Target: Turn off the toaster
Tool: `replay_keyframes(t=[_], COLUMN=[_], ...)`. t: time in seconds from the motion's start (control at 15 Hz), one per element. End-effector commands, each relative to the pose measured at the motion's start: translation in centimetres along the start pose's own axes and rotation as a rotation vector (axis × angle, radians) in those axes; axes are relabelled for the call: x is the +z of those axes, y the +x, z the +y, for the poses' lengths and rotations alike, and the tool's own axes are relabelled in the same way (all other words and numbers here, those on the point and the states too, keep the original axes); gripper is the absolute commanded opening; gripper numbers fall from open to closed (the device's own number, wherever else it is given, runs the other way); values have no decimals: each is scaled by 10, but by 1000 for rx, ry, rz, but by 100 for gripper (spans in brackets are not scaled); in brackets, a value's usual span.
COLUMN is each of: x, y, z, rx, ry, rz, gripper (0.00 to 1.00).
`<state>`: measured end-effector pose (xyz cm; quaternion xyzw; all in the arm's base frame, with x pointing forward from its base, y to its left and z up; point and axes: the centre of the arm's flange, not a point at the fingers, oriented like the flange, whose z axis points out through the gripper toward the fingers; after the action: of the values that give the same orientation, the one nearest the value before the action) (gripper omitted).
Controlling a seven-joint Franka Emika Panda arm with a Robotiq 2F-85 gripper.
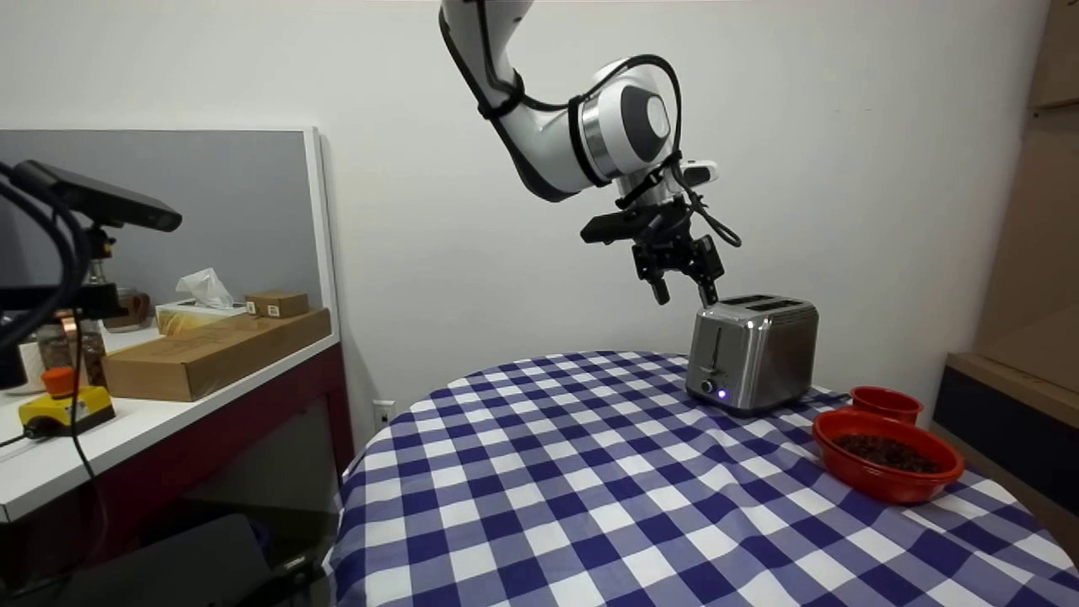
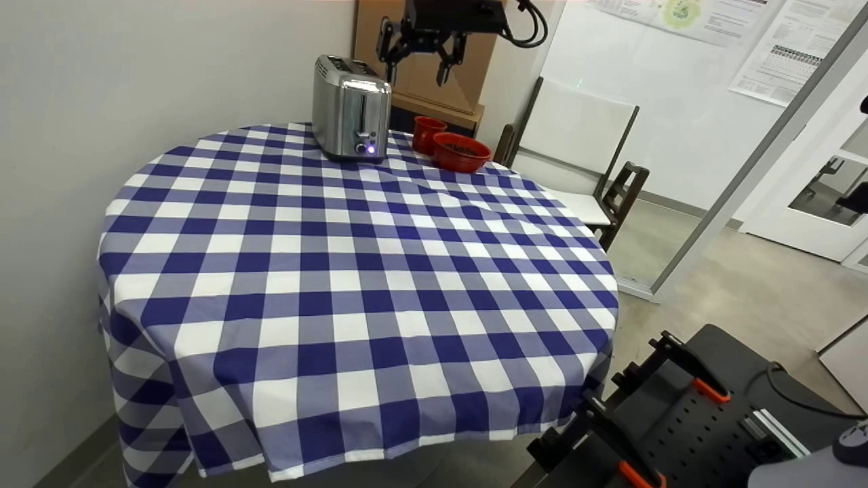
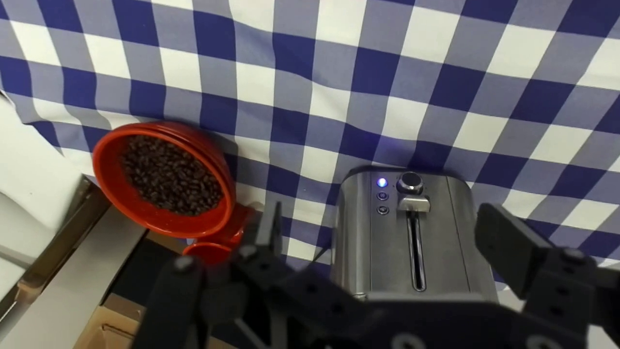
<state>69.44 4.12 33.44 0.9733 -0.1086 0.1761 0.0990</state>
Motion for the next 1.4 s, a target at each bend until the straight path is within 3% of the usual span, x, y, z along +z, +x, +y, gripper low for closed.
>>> replay_keyframes(t=[0.0, 0.73, 1.33], x=[34, 121, 159], y=[18, 15, 22], z=[-10, -30, -27], rx=[-6, -6, 18], ry=[-42, -127, -178], rz=[54, 166, 171], gripper=[100, 100, 100])
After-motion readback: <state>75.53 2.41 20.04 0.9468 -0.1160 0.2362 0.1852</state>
